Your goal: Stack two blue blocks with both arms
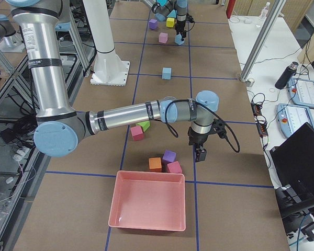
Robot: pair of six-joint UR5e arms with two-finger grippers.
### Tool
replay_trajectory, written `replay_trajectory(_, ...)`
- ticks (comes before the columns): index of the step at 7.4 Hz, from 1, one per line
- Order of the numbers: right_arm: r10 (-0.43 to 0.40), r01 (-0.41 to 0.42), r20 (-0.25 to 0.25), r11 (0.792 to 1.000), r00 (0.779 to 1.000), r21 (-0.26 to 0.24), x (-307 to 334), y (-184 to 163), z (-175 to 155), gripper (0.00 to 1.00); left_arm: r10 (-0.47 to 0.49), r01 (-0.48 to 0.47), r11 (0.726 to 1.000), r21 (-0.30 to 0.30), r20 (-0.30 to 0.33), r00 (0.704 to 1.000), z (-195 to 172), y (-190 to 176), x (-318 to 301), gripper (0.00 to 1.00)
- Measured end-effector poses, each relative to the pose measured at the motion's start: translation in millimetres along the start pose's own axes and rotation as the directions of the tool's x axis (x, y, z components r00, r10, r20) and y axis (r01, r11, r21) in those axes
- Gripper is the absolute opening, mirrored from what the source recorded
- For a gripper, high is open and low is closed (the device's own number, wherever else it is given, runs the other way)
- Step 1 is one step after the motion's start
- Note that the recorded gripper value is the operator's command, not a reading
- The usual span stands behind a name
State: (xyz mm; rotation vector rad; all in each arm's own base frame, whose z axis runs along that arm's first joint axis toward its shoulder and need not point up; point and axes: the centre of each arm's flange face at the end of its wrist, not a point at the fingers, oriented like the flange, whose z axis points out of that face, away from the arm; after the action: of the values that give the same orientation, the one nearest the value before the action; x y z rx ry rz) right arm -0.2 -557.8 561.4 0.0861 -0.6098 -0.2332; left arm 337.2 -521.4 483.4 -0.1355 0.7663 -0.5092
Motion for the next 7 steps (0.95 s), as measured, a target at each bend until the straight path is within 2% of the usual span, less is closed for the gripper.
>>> replay_trajectory(1, 0.000, 0.000, 0.000, 1.000, 1.000, 0.000, 0.0, 0.1, 0.0, 1.00, -0.004, 0.004, 1.000, -0.001, 0.006, 1.000, 3.3, -1.7, -1.5, 0.86)
replay_trajectory(4, 0.000, 0.000, 0.000, 1.000, 1.000, 0.000, 0.0, 0.5, 0.0, 1.00, 0.003, -0.003, 1.000, -0.003, 0.010, 1.000, 7.4, -0.6, 0.1, 0.21)
replay_trajectory(5, 0.001, -0.001, 0.000, 1.000, 1.000, -0.001, 0.4, 0.6, 0.6, 1.00, 0.017, -0.017, 1.000, -0.003, 0.004, 1.000, 5.2, 1.4, 2.4, 0.06)
replay_trajectory(7, 0.004, -0.004, 0.001, 1.000, 1.000, -0.004, 1.1, 0.8, 1.8, 1.00, 0.050, -0.050, 0.999, -0.001, -0.039, 0.998, -21.1, 12.9, 23.8, 0.04)
